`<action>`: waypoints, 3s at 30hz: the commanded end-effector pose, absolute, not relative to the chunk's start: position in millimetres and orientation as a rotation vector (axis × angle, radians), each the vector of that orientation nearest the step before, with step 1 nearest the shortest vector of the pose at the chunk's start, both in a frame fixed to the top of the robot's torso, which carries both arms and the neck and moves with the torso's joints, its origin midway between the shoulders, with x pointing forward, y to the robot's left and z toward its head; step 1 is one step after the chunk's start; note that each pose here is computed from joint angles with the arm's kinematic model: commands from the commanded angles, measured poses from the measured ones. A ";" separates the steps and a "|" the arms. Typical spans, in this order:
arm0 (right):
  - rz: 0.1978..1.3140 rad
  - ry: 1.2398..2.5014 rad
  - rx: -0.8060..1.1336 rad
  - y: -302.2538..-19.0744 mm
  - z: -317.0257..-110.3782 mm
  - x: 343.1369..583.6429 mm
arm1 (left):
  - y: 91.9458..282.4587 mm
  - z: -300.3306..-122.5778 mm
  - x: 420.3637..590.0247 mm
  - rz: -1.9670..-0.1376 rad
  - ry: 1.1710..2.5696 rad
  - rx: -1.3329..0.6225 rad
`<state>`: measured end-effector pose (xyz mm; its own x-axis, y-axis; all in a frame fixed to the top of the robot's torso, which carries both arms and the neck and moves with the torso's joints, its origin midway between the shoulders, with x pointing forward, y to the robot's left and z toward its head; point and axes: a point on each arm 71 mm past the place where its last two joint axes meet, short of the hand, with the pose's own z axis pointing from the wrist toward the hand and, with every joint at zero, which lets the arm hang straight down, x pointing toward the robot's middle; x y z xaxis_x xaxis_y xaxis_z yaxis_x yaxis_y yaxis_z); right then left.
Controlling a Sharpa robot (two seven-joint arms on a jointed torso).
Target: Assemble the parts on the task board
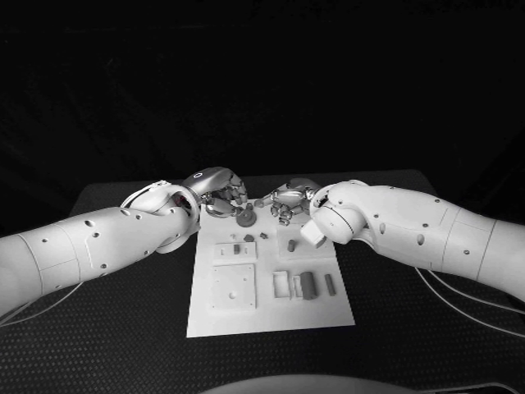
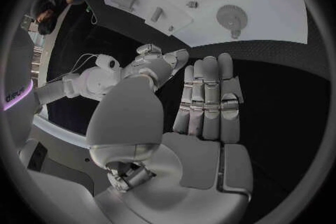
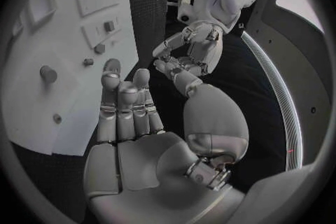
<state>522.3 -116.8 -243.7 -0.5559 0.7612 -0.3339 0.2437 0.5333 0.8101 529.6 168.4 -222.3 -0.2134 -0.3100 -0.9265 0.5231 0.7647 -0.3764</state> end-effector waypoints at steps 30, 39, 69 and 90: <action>0.832 1.966 0.579 -146.5 -235.4 526.2 | 165.4 -248.8 545.6 -0.474 1.974 0.183; 0.825 1.956 0.576 -151.6 -233.1 526.1 | 147.5 -257.7 548.1 -0.365 2.078 0.191; 0.829 1.954 0.569 -152.9 -229.9 525.3 | 118.1 -271.7 550.0 -0.252 2.064 0.191; 0.828 1.952 0.567 -154.6 -228.7 524.7 | 110.4 -282.7 549.0 -0.154 2.056 0.232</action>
